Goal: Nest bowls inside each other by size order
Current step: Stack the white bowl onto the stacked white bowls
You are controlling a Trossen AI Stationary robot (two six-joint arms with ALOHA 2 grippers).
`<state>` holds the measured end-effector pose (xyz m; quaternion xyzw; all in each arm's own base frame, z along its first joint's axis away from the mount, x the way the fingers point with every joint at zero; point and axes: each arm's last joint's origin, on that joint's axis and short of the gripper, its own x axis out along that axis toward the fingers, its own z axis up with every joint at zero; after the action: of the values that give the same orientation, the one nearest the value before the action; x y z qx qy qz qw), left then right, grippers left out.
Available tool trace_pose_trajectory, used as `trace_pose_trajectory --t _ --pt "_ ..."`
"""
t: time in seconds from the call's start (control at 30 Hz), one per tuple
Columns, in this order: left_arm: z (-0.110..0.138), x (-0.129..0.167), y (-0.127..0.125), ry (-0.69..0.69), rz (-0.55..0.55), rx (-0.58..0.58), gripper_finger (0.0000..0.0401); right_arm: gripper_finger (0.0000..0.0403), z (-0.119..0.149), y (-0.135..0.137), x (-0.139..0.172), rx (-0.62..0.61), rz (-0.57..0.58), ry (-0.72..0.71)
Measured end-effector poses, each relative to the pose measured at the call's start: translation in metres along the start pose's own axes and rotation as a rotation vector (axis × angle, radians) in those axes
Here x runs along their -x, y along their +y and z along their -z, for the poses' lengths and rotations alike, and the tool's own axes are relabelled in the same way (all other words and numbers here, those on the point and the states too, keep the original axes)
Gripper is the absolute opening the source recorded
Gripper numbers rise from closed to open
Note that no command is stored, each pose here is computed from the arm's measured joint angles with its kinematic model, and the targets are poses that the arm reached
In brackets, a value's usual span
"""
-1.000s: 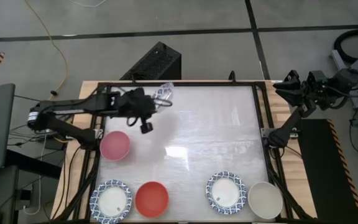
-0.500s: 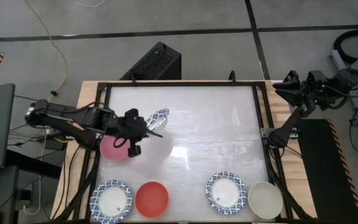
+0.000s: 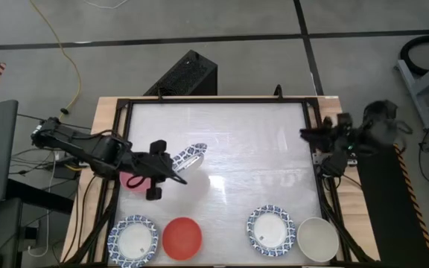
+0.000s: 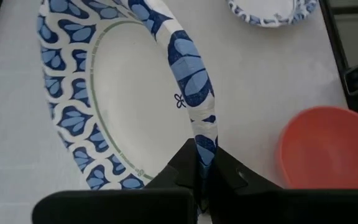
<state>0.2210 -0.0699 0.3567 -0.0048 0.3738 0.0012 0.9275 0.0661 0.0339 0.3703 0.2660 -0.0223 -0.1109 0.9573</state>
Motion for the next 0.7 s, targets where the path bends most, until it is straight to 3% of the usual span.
trace_pose_trajectory --t 0.2,0.37,0.53,0.7 --pt "-0.007 0.014 -0.003 -0.006 0.023 0.035 0.0000 0.0148 0.023 0.023 -0.025 -0.068 0.006 0.079" --pt "-0.022 0.038 -0.002 -0.009 0.067 0.071 0.0000 0.0148 0.032 0.030 -0.046 -0.201 0.027 0.110" --pt "-0.027 0.058 -0.001 0.144 -0.020 -0.059 0.0000 0.0148 0.047 0.031 -0.079 -0.326 0.078 0.208" --pt "-0.022 0.061 -0.006 0.325 -0.125 -0.254 0.0000 0.0148 0.062 0.033 -0.126 -0.383 0.050 0.262"
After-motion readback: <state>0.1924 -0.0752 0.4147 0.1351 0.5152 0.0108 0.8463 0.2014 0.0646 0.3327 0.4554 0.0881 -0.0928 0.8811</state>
